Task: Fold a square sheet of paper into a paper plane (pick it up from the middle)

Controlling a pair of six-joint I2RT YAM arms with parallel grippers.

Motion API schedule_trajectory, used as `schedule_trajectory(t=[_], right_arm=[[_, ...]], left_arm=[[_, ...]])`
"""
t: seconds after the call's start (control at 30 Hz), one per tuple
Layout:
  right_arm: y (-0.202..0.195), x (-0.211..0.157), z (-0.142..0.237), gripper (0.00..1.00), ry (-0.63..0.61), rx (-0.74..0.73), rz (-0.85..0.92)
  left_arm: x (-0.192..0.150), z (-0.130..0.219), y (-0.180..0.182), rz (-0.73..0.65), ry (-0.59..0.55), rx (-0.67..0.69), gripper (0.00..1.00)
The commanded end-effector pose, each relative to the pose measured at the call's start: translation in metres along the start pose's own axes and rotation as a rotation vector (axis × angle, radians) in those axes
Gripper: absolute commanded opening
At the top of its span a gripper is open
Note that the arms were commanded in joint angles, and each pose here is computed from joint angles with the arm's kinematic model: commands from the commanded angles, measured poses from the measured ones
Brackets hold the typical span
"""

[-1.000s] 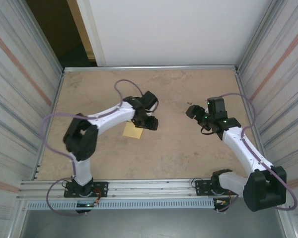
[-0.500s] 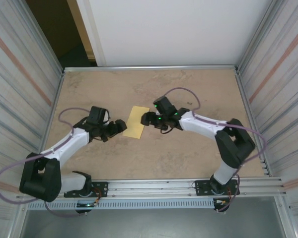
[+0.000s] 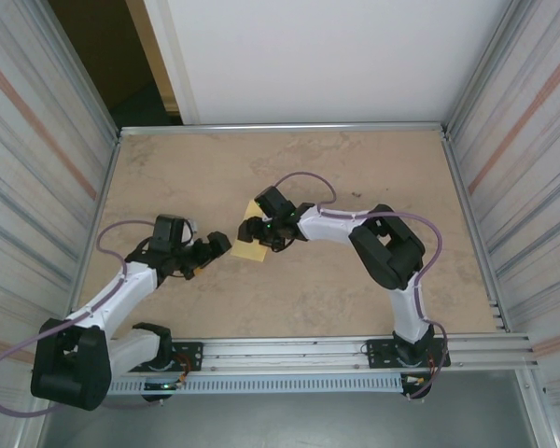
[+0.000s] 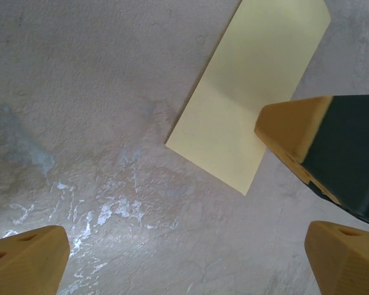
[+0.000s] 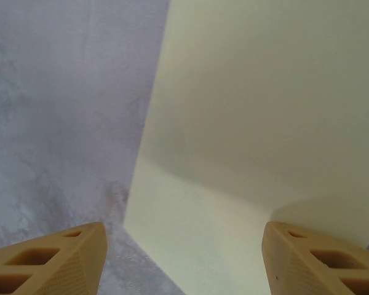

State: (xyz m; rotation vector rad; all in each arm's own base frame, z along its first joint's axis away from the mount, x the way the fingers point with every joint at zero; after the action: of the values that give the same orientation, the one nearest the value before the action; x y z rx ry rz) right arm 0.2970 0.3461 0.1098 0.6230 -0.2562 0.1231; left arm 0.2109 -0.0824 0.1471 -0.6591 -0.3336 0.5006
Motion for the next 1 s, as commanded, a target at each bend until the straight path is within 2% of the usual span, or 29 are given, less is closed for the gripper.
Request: schedule_trajectory(t=[0.0, 0.13, 0.33, 0.4, 0.47, 0.57, 0.63, 0.73, 0.8, 0.87, 0.97], right_arm=[[-0.014, -0.002, -0.006, 0.64, 0.07, -0.007, -0.022], [-0.038, -0.019, -0.002, 0.63, 0.177, -0.02, 0.038], [-0.065, -0.036, 0.032, 0.62, 0.277, -0.009, 0.22], [-0.061, -0.03, 0.049, 0.62, 0.238, 0.024, 0.245], [-0.054, -0.018, 0.067, 0.62, 0.137, 0.038, 0.208], [-0.05, -0.006, 0.082, 0.6, -0.033, 0.062, 0.074], [-0.052, -0.005, 0.081, 0.55, -0.087, 0.048, -0.02], [-0.056, -0.005, 0.074, 0.5, -0.135, 0.031, -0.096], [-0.058, -0.002, 0.069, 0.47, -0.123, 0.039, -0.109], [-0.06, 0.001, 0.065, 0.42, -0.106, 0.015, -0.116], [-0.068, 0.004, 0.061, 0.41, -0.114, -0.005, -0.133]], left_arm=[[0.002, -0.001, -0.001, -0.015, 0.002, -0.031, 0.99], [0.005, -0.007, -0.005, -0.018, 0.029, -0.049, 0.99], [0.008, -0.022, -0.015, -0.02, 0.1, -0.13, 0.97], [0.008, -0.025, -0.021, -0.034, 0.12, -0.147, 0.96], [0.005, -0.028, -0.029, -0.06, 0.139, -0.157, 0.95], [-0.001, -0.032, -0.04, -0.085, 0.155, -0.156, 0.94], [-0.004, -0.036, -0.043, -0.083, 0.167, -0.151, 0.93], [-0.007, -0.043, -0.046, -0.07, 0.194, -0.158, 0.89], [-0.008, -0.049, -0.047, -0.057, 0.216, -0.159, 0.86], [-0.01, -0.055, -0.05, -0.055, 0.241, -0.164, 0.81], [-0.013, -0.063, -0.056, -0.057, 0.274, -0.17, 0.73]])
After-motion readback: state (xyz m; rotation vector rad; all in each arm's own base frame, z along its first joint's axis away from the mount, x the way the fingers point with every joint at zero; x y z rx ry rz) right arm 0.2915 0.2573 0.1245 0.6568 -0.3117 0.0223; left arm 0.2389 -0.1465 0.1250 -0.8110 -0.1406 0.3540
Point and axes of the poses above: each hand's point on the last joint's axis, 136 mm out from that joint toward the fingers, its own z axis back along the fingers, its own y axis along the line the jaws close on, x = y × z, the point moved 9 cm from there along z, back along the fingers, and after that the axes turned 8 degrees about z, right-handed, at the moved point
